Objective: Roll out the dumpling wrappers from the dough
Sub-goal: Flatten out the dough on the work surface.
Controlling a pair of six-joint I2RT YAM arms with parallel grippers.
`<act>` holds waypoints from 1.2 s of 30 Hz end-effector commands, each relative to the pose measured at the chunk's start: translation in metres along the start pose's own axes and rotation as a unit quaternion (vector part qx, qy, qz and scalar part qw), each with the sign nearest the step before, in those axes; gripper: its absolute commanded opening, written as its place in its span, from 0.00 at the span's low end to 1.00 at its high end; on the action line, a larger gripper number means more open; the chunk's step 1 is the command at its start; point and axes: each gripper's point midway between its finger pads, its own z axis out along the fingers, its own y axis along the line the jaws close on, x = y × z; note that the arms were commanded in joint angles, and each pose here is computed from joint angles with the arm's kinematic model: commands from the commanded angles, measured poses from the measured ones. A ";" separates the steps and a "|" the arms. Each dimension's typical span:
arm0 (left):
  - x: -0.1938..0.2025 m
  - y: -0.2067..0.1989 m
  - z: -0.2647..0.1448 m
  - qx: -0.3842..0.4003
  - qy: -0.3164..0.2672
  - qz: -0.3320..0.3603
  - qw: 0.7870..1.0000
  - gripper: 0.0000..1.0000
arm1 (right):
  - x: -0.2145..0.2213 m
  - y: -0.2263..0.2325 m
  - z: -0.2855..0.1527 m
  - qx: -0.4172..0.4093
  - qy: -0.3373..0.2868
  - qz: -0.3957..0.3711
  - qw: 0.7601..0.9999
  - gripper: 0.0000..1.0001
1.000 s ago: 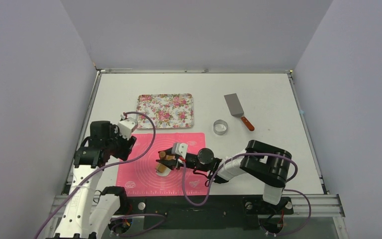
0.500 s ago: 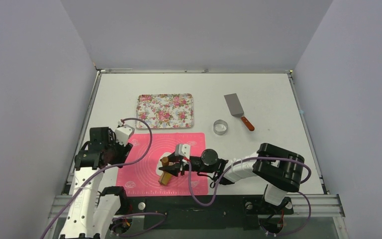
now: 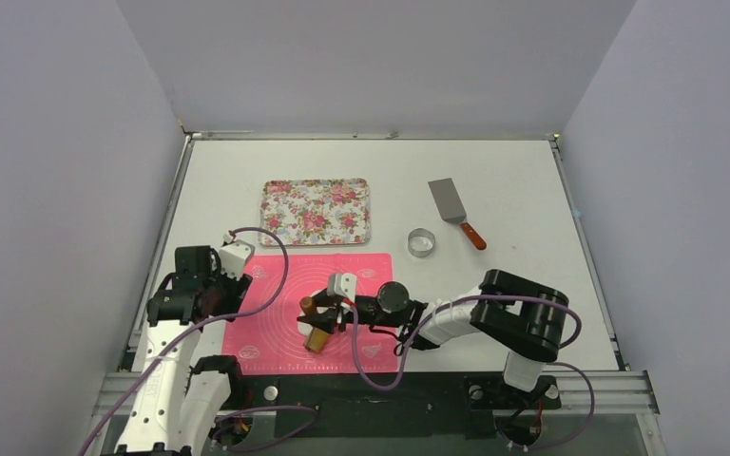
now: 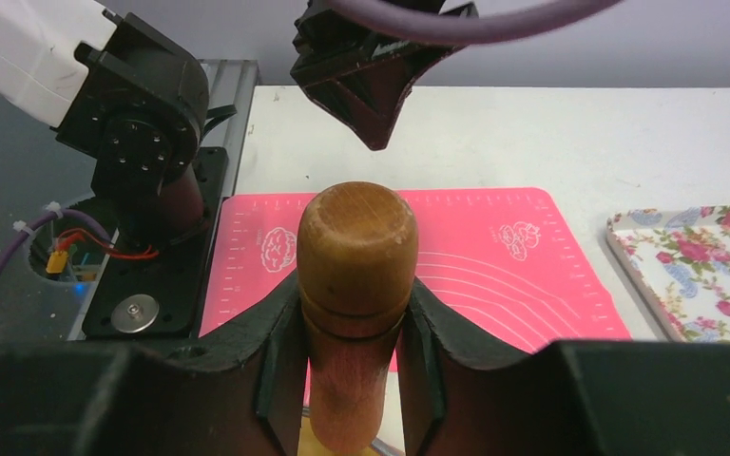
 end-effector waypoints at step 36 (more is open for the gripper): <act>-0.009 0.007 0.010 -0.019 -0.022 -0.003 1.000 0.55 | 0.053 -0.017 -0.049 0.048 0.094 -0.004 0.994 0.00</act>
